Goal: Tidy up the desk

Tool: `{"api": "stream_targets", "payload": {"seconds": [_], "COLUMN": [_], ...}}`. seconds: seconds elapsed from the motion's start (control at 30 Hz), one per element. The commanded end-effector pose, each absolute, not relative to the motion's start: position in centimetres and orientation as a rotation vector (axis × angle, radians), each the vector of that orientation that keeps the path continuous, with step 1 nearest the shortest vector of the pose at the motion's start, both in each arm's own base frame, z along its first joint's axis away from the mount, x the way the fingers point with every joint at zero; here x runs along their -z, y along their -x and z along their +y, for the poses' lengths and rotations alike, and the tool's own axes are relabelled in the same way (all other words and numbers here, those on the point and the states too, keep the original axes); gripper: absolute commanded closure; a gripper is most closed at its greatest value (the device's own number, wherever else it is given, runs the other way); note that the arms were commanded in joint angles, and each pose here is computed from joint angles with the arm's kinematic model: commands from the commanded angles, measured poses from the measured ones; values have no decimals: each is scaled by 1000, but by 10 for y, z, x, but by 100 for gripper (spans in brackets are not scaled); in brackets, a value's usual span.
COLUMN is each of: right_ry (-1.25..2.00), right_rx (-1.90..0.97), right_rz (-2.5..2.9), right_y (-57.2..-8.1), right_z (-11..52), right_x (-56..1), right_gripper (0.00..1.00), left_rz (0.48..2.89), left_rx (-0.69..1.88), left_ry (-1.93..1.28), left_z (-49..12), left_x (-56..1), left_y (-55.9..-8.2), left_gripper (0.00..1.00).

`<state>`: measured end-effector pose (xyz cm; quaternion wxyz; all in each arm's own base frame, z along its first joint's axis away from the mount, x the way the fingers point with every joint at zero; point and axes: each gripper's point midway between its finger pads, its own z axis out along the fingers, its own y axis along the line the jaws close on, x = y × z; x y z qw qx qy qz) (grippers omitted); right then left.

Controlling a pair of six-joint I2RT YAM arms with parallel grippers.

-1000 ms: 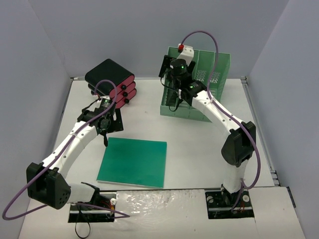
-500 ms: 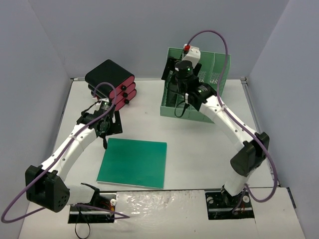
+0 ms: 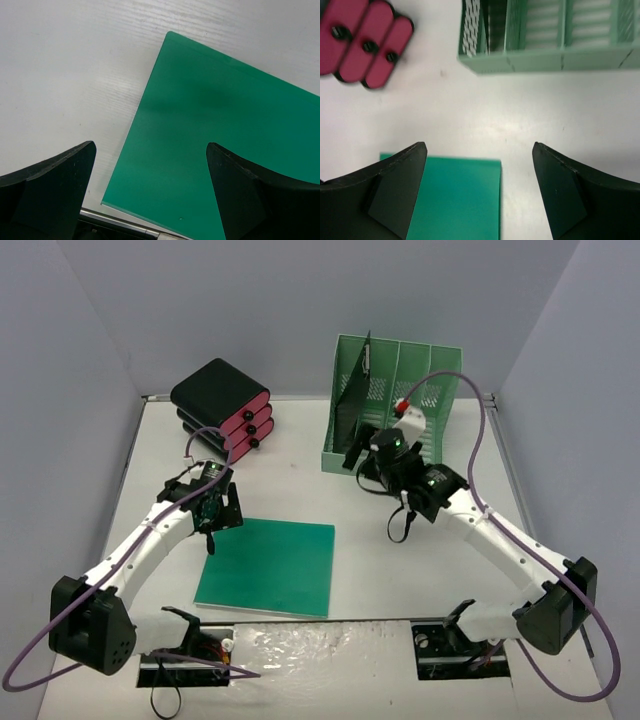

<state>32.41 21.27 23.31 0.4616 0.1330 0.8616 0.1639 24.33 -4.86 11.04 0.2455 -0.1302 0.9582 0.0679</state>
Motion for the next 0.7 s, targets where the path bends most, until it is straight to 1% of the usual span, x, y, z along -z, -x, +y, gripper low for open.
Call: {"api": "stream_targets", "payload": {"seconds": [0.0, 0.13, 0.23, 0.43, 0.67], "right_ry": [-357, -330, -318, -388, -380], "right_rx": [-554, -605, -618, -809, -925], "right_rz": [2227, 2330, 2391, 2461, 2505], "right_y": [-280, -247, -225, -180, -145], "right_z": [247, 268, 268, 279, 295], "right_x": [-200, -169, -148, -111, -78], "right_gripper": [17, 17, 17, 20, 23], "left_rz": [2584, 2598, 2610, 2604, 2617], "left_rx": [-137, -111, -106, -71, -79], "left_ry": [425, 443, 448, 456, 449], "left_z": [-51, -54, -53, -54, -55], "left_x": [-112, -105, -99, -93, -92], "left_y": [-239, -231, -225, -219, -220], "left_gripper": [9, 9, 9, 9, 9]}}
